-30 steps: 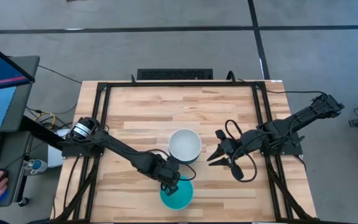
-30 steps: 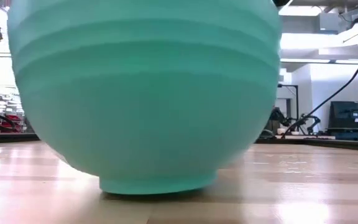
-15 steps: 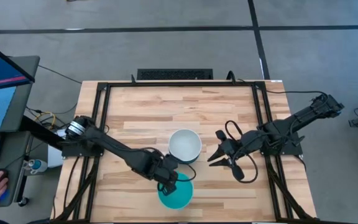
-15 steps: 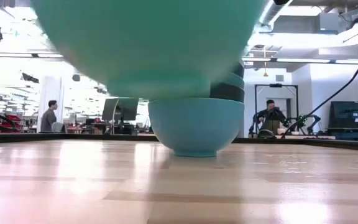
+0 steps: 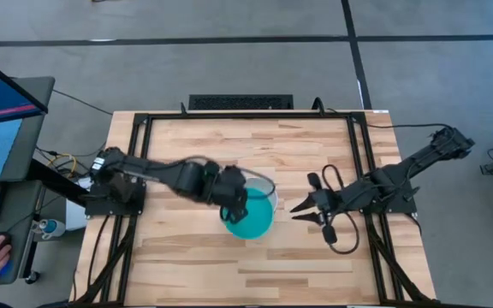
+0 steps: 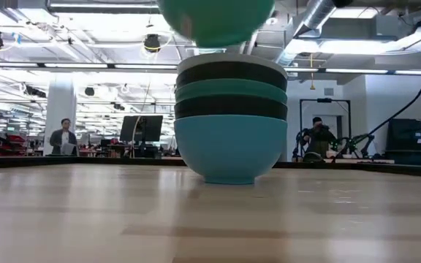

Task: Nest bowls inside each other
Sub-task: Stack the blue bowl on the white bowl

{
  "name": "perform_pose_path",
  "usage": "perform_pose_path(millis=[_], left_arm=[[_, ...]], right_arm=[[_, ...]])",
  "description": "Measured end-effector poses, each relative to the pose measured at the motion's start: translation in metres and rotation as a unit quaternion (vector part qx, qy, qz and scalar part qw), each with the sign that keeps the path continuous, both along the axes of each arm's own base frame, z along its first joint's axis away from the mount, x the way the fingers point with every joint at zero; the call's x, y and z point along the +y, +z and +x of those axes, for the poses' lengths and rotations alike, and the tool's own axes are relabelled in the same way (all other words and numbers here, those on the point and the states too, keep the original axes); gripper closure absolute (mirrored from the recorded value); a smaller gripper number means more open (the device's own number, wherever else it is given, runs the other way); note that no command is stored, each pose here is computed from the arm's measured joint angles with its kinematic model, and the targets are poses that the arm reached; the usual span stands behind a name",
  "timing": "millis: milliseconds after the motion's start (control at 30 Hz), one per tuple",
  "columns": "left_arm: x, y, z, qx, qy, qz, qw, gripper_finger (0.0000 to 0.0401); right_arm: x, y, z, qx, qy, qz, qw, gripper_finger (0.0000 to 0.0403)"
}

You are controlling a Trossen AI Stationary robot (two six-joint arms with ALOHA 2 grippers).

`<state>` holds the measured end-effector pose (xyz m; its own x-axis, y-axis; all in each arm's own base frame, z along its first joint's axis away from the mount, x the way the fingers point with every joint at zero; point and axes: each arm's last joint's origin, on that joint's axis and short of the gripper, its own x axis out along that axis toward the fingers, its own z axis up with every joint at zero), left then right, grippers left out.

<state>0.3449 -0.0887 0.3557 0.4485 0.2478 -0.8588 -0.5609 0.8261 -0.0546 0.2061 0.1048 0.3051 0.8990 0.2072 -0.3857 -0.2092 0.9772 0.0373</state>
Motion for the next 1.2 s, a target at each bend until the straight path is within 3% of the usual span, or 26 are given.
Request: perform_pose_path(millis=[333, 567, 767, 1200], left_arm=[[0.075, -0.008, 0.015, 0.03, -0.005, -0.014, 0.999, 0.0401], [0.111, -0.014, 0.023, 0.023, -0.01, -0.06, 0.998, 0.0401], [0.109, -0.032, 0.023, 0.092, -0.011, -0.074, 0.993, 0.0401], [0.103, -0.051, 0.042, 0.089, -0.035, -0.084, 0.992, 0.0401]], right_arm=[[-0.022, -0.023, -0.039, -0.094, -0.014, 0.067, 0.993, 0.0301], [-0.03, -0.048, -0.05, -0.076, -0.034, 0.091, 0.992, 0.0301], [-0.034, -0.058, -0.049, -0.065, -0.051, 0.086, 0.993, 0.0301], [-0.04, -0.059, -0.045, -0.068, -0.07, 0.082, 0.992, 0.0301]])
